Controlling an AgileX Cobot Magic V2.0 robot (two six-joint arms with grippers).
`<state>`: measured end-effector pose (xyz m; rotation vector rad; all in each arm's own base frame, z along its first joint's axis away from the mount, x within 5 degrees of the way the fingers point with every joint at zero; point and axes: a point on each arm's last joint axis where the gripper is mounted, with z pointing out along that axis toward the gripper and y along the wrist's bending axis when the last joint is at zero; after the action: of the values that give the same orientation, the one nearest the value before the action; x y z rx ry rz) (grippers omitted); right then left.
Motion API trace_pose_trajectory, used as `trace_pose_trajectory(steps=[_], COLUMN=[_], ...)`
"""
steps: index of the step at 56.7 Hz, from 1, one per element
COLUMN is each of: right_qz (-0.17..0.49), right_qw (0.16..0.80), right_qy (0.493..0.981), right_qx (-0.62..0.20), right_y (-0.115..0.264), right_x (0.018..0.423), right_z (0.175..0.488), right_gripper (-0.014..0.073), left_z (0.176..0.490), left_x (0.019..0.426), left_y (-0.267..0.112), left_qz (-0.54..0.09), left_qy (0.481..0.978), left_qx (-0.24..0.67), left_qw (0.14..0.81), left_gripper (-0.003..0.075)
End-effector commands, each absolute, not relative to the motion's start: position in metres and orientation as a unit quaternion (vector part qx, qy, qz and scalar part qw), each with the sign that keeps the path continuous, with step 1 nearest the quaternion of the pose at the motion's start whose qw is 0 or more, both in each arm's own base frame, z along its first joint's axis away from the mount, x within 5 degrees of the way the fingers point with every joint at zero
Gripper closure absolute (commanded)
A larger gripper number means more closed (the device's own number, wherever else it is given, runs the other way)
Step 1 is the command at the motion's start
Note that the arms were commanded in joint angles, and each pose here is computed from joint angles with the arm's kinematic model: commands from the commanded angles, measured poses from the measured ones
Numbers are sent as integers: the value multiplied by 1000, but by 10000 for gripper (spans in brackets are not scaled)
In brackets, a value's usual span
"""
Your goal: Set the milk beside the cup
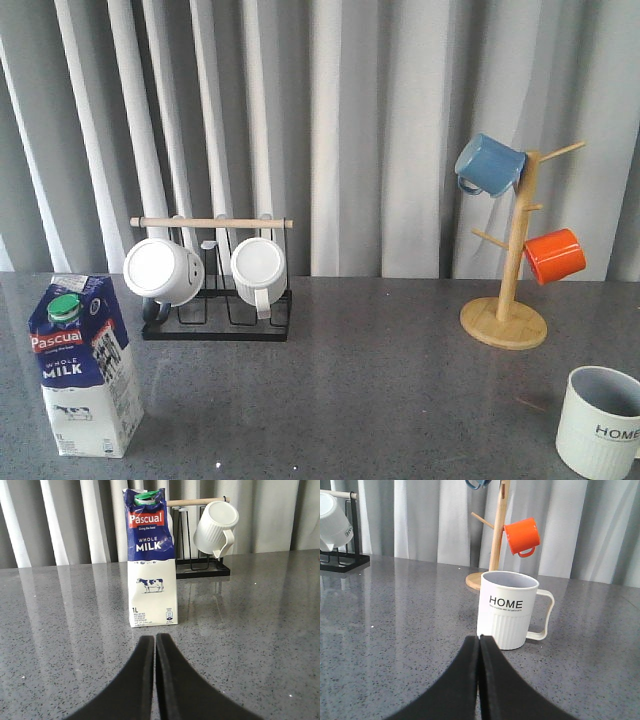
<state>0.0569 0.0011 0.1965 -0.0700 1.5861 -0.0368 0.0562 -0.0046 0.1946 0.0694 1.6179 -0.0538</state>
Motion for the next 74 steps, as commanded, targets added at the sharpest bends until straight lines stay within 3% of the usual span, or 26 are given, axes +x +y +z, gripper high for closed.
trace_pose_trajectory(steps=[1, 43, 47, 55, 59, 67, 74], right_qz=[-21, -22, -29, -7, 7, -43, -55], right_qw=[727, 729, 759, 879, 898, 859, 806], right_qy=[685, 683, 649, 476, 441, 511, 589], right_qx=[-32, -33, -37, -8, 17, -2, -15], right_y=[1, 1, 1, 0, -3, -4, -4], right_x=[56, 56, 54, 39, 34, 50, 95], right_z=[201, 201, 213, 256, 276, 319, 357], right_gripper=[603, 603, 603, 603, 603, 603, 603], left_z=[209, 211, 216, 235, 249, 306, 356], left_x=[54, 54, 54, 50, 47, 48, 77], left_y=[-4, -4, -4, -3, -3, -3, -5], left_qz=[-30, -15, 1, -36, -41, -13, -6], left_qy=[686, 678, 660, 611, 597, 573, 608], left_qx=[21, 34, 46, 9, 5, 26, 36], left_qw=[726, 734, 750, 791, 801, 819, 793], left_gripper=[726, 726, 726, 726, 726, 726, 726])
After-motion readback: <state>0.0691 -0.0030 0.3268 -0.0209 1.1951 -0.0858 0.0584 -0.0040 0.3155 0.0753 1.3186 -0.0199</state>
